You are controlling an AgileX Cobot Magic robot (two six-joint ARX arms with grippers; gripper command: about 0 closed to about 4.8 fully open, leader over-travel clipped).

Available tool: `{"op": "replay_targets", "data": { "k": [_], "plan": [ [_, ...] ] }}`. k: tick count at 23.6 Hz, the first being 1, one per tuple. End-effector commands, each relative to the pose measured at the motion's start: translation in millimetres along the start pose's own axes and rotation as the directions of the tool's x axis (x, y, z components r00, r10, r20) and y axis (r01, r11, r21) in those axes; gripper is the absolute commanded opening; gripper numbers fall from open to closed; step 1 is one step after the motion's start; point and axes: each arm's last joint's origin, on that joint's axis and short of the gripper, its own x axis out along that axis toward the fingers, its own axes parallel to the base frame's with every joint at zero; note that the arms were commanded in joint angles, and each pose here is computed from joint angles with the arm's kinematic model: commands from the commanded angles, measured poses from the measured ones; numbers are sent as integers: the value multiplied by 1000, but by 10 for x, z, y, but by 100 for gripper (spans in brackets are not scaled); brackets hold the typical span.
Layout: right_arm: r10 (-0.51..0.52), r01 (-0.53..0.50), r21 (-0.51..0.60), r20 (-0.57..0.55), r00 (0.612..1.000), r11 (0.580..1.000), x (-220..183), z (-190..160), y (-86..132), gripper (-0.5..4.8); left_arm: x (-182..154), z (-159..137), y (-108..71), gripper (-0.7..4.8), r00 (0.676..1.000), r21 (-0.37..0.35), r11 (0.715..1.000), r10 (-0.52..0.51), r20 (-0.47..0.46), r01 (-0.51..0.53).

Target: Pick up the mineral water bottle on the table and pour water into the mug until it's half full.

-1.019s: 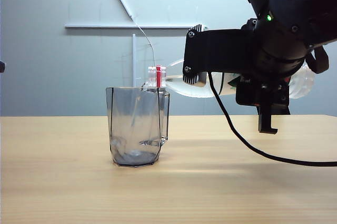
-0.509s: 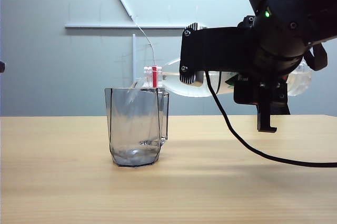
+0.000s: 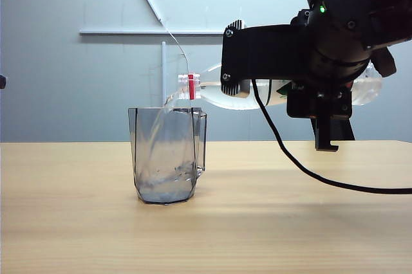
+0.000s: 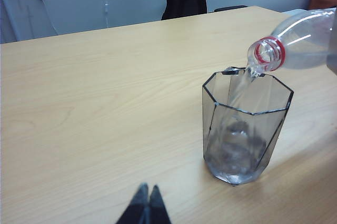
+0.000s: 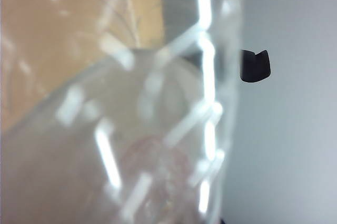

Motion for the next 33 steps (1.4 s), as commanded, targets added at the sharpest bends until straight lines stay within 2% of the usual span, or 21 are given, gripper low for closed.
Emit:
{"op": "replay_targets", "data": {
  "k": [1,33],
  "plan": [
    [-40,40,56,-5,999,998,-6,20,-89,207,-1,19,-1,-2,1000,-4,1000,-2,14,2],
    [-61,61,25,-10,998,998,-82,58,-114,207,-1,19,0,-2,1000,-4,1000,-2,14,2]
  ]
}}
